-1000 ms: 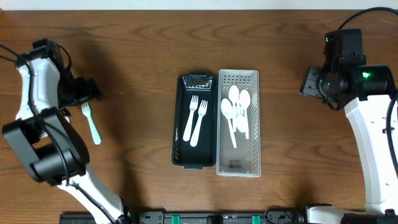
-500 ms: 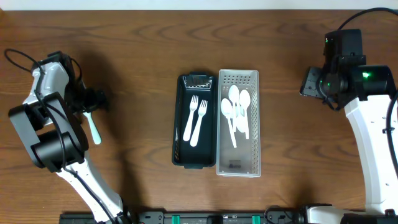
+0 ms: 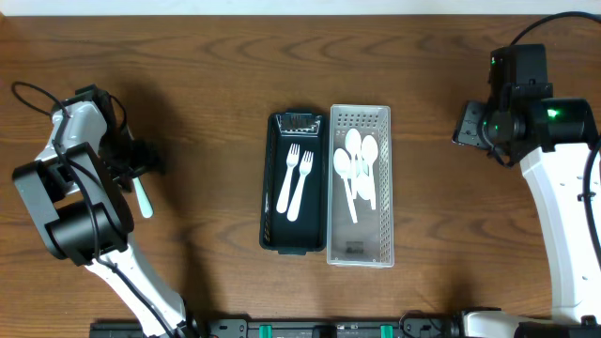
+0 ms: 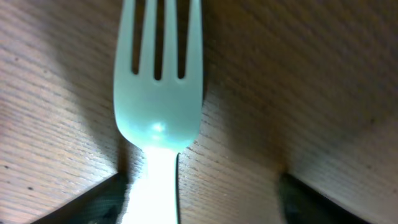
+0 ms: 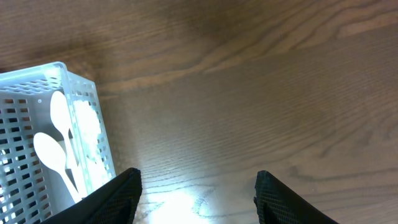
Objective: Pack container
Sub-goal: 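Lower the left gripper onto the last white fork and grasp it, then carry the fork into the black basket and release it, then move the left gripper to the white spoon on the table and grasp it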
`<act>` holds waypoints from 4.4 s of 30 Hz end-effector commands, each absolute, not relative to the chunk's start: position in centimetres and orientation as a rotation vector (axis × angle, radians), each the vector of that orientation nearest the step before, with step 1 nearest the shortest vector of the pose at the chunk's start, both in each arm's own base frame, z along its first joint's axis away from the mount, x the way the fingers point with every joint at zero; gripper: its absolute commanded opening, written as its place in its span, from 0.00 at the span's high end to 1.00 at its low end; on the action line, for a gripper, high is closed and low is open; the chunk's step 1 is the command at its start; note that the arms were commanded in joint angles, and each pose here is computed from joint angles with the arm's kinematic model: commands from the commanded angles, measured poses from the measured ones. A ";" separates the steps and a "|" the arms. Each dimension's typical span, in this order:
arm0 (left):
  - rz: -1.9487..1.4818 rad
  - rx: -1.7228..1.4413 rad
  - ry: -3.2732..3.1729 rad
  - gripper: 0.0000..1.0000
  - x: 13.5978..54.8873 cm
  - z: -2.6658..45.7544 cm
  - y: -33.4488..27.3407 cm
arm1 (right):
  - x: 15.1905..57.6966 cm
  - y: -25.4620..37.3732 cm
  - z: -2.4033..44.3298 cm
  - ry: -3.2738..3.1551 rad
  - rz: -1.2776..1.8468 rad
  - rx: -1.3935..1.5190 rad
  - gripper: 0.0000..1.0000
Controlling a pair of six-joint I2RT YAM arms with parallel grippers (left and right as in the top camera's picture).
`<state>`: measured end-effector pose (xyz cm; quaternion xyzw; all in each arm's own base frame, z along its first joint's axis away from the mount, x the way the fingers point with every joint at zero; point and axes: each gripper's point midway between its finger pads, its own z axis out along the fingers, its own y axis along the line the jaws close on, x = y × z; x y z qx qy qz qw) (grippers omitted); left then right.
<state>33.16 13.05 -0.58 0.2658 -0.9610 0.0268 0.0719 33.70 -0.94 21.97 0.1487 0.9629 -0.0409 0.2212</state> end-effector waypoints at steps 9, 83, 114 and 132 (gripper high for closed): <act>0.067 0.770 -2.812 0.69 31.3 -2.8 12.7 | 33.5 -1.3 21.7 2.671 -0.130 0.413 0.38; -0.267 0.396 -3.727 0.25 35.2 27.2 3.4 | 33.6 -1.3 21.8 2.668 -0.132 0.403 0.37; -0.094 0.466 -3.136 0.10 32.6 3.5 23.9 | 32.4 -1.4 21.3 2.719 -0.147 0.404 0.37; -0.016 0.463 -3.049 0.11 31.5 -0.9 23.4 | 32.4 -1.4 21.3 2.716 -0.145 0.414 0.37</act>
